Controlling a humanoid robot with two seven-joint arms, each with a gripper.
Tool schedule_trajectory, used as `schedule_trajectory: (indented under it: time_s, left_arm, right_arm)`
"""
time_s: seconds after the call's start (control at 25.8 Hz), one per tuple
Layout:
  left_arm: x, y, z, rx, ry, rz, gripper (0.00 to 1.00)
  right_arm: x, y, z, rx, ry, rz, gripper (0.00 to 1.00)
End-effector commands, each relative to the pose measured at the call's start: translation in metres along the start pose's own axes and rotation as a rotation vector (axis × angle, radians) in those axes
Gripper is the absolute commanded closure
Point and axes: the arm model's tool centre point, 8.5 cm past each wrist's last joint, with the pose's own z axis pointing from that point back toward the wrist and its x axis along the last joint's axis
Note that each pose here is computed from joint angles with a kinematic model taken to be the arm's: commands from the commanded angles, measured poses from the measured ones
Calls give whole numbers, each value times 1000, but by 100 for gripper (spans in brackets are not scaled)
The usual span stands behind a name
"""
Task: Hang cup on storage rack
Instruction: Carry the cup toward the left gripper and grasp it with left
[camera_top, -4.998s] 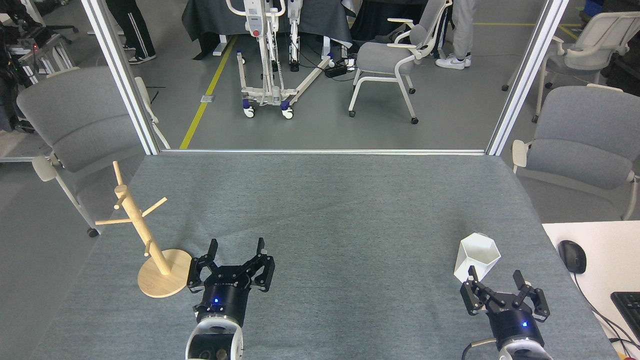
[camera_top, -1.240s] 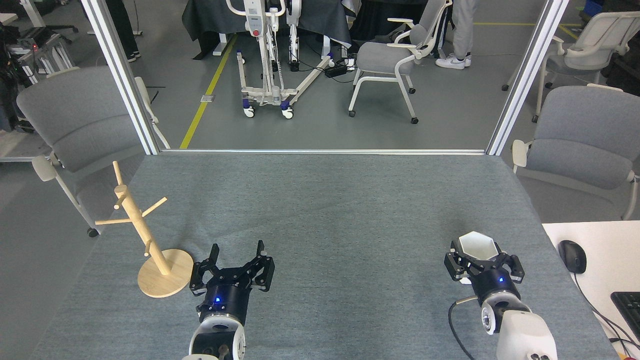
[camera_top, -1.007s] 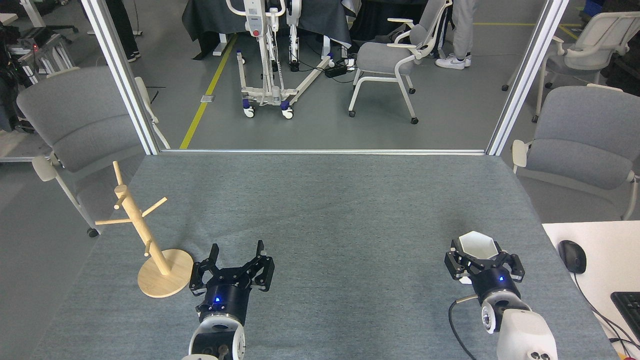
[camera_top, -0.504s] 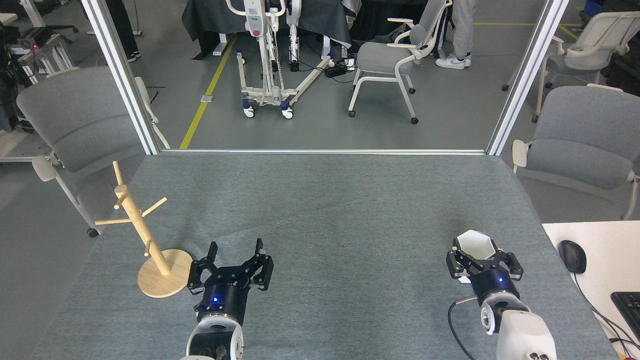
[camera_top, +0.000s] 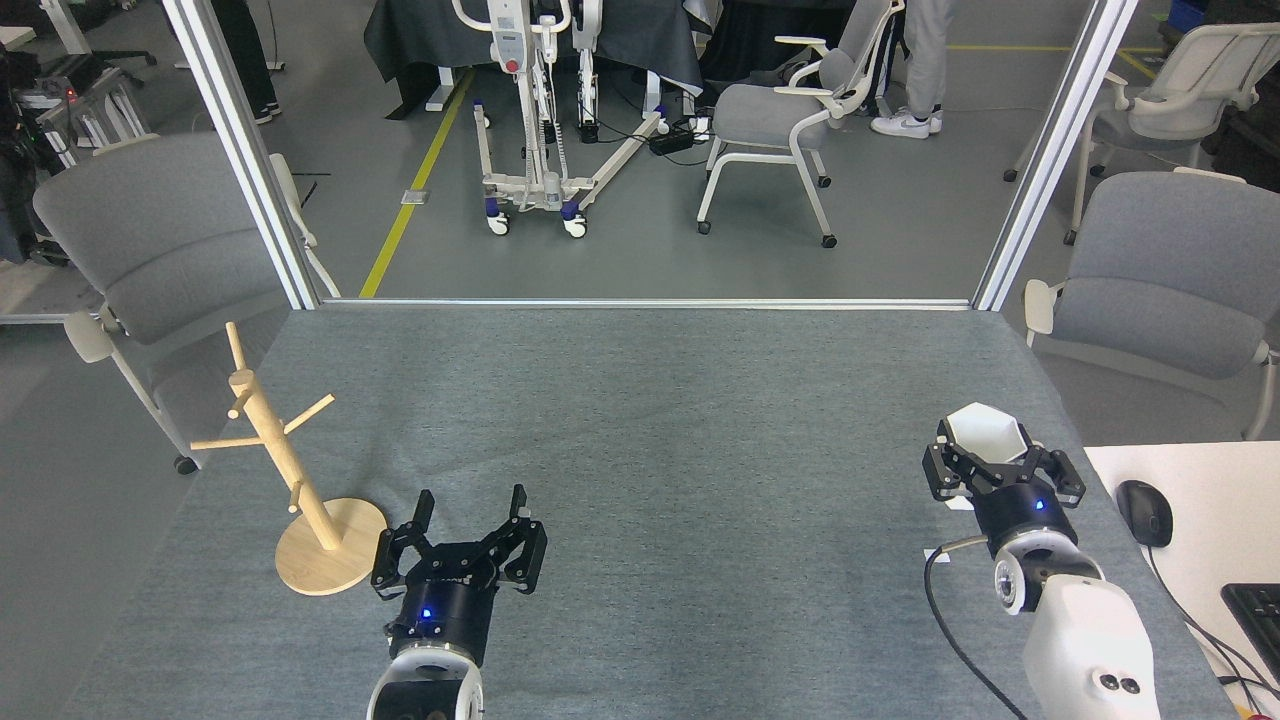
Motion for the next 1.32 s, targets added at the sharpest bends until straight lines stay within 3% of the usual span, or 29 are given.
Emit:
schedule_trajectory:
  time_s: [0.0,0.15,0.27,0.43,0.5,0.58,0.81,1.05,1.28]
  left_arm:
    - [-2,-2,7,-4,5,0,1]
    - [-1,2,10,13,-4,-2,1]
    - [2,4,11,25,-42,-10,1]
    - [17,0,16,17,-177,-39,1]
    - [35,-2,19,16,-247,-128,1]
    - [52,-2,22,38,-312,-219,1]
    - [93,10,21,90,-480,-257,1]
    - [102,28,-7,77,-524,-287,1]
    - [120,36,-12,48,-645,-290,1]
  right_arm:
    - [0,-57,-4,-25,13,-16,69]
    - [11,-116,7,-118,79,-29,71]
    - [47,-145,20,-163,79,-63,72]
    - [124,-149,30,-133,60,-49,73]
    - [149,-148,37,-114,98,-62,73]
    - [177,-163,45,-133,116,-79,73]
    - [249,-143,77,-70,143,-76,73]
    - [272,-130,87,-26,115,-73,73]
    - [305,-114,101,45,46,-44,75]
